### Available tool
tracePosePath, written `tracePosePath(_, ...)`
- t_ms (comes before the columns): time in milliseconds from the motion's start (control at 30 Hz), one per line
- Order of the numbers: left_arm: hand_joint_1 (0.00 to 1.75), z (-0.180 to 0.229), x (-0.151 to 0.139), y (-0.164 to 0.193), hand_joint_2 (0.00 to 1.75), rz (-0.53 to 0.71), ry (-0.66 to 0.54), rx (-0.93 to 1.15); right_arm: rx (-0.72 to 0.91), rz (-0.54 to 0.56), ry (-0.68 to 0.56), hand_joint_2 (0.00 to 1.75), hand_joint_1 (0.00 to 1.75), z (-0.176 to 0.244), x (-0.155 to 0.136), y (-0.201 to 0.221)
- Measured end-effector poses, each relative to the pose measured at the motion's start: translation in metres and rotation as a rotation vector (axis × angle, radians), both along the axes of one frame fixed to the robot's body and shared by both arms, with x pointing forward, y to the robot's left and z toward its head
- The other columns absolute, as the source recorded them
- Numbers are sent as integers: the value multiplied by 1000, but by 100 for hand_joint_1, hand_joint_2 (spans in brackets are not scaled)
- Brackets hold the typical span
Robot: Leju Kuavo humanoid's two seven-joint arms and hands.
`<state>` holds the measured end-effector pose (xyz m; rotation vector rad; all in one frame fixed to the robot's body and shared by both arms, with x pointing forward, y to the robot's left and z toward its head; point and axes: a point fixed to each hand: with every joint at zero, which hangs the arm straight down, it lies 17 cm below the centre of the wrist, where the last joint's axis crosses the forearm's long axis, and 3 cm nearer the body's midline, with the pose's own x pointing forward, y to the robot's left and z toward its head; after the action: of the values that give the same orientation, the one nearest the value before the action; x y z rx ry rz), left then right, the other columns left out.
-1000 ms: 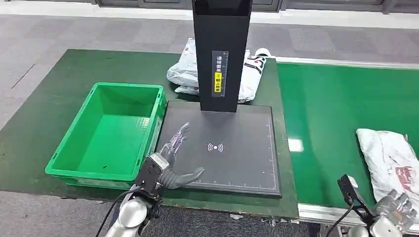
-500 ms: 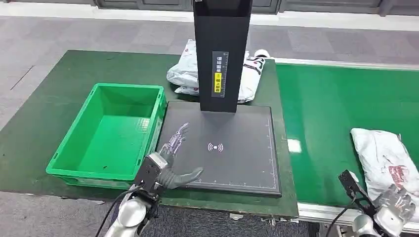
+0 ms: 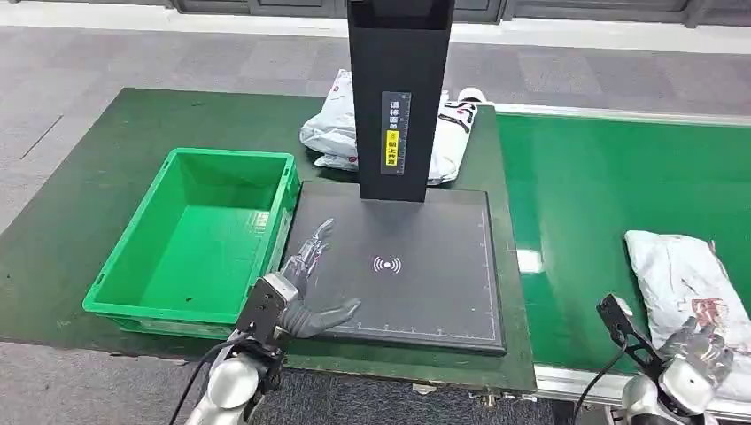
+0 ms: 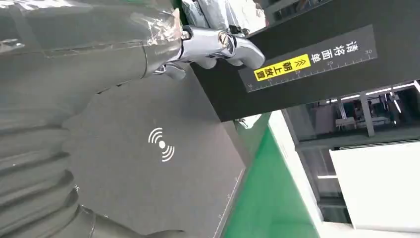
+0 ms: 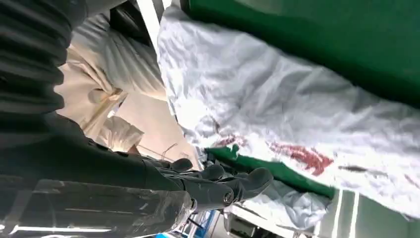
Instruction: Moved the parcel from conveyor to table for the left to box.
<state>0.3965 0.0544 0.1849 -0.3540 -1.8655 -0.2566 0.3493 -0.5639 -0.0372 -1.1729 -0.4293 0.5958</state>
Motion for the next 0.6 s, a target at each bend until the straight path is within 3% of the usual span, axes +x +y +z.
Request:
tracePosePath(267,0,1,-1,-2,175,-8,-2,5,-26,-9,-53,175,0,14,2,0)
tracePosePath(600,0,3,-4,-15,175,-37,10,0,-60,-82,-83,175,0,24,-25,-21)
